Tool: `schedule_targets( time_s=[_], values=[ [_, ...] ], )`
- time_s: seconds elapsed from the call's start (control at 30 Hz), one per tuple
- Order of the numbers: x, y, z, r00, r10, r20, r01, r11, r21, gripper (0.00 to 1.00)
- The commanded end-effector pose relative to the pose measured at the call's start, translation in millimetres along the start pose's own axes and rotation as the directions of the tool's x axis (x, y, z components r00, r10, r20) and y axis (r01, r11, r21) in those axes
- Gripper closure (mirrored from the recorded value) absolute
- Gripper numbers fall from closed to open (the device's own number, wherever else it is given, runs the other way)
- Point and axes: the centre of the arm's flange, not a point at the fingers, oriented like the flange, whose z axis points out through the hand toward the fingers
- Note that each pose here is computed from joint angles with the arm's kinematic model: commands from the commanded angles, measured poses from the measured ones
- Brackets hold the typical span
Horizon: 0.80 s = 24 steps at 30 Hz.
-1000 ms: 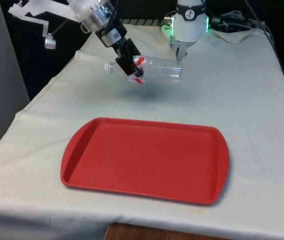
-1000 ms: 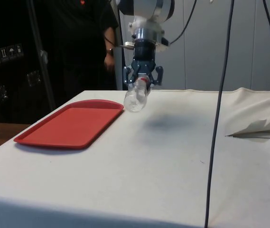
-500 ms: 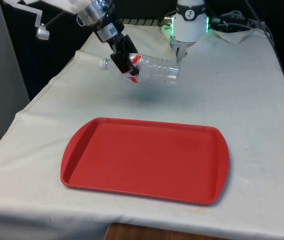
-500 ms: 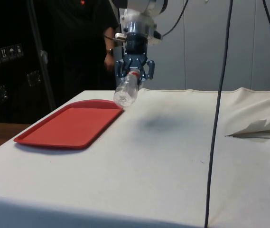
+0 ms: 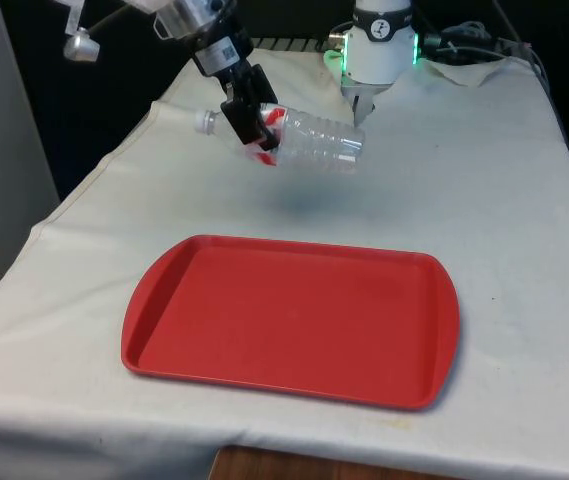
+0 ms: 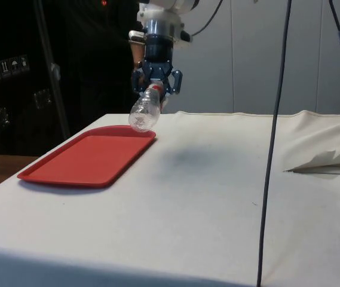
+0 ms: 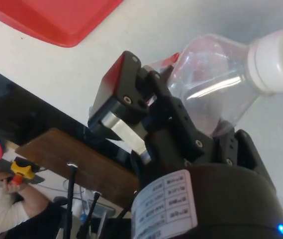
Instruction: Place the bottle upright on the tray.
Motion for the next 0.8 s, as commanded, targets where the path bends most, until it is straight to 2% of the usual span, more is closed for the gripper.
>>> schedule_targets(
  time_s=[0.0, 0.07, 0.27, 0.3, 0.33, 0.53, 0.57, 0.6, 0.63, 0.77],
  values=[
    [-1.5, -1.9, -1, 1.0000, 0.002, -0.005, -0.002, 1.0000, 0.000, 0.86],
    [-8.3, -10.9, -5, 0.9994, 0.007, -0.034, -0.007, 0.9999, 0.008, 0.86],
    [-16.9, -23.2, -10, 0.9980, 0.010, -0.063, -0.009, 0.9998, 0.016, 0.86],
    [-15.3, -20.5, -9, 0.9987, 0.006, -0.051, -0.005, 0.9999, 0.011, 0.86],
    [-18.4, -25.1, -10, 0.9976, 0.011, -0.068, -0.010, 0.9998, 0.017, 0.86],
    [-27.6, -38.2, -15, 0.9943, 0.015, -0.105, -0.012, 0.9996, 0.024, 0.86],
    [-30.2, -41.7, -16, 0.9931, 0.016, -0.116, -0.013, 0.9996, 0.024, 0.86],
    [-29.1, -39.0, -16, 0.9943, 0.013, -0.105, -0.011, 0.9998, 0.019, 0.86],
    [-31.1, -43.2, -17, 0.9924, 0.017, -0.122, -0.014, 0.9996, 0.024, 0.86],
    [-35.4, -49.9, -18, 0.9895, 0.016, -0.144, -0.013, 0.9996, 0.026, 0.86]
  ],
)
